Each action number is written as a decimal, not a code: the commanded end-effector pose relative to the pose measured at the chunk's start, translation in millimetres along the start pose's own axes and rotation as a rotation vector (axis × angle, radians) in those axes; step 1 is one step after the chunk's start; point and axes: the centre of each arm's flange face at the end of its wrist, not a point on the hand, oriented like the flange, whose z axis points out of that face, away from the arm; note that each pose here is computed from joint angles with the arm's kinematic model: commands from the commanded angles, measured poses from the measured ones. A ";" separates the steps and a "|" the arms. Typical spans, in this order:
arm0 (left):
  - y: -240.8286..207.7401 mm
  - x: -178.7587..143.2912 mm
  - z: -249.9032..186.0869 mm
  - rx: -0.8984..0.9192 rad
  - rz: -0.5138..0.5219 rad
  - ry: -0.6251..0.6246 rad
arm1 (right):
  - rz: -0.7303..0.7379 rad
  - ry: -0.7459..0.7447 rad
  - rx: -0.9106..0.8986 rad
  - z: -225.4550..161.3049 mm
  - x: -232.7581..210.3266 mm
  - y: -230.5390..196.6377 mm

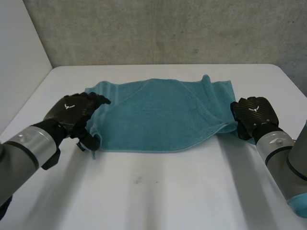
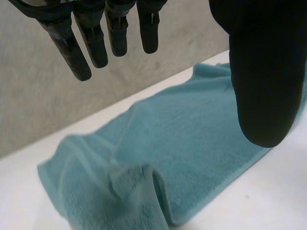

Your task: Fold the laundry

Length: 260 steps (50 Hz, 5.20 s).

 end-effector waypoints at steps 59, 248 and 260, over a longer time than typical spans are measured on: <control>29.0 -56.7 59.5 0.088 0.076 -0.453 | 0.122 -0.012 -0.164 4.2 30.9 0.4; 67.0 -95.6 58.7 -0.041 0.328 -0.431 | -0.032 0.162 -0.225 37.8 86.1 33.4; 50.7 -88.1 -4.5 -0.227 0.469 -0.426 | -0.267 0.020 -0.461 -8.4 87.4 29.1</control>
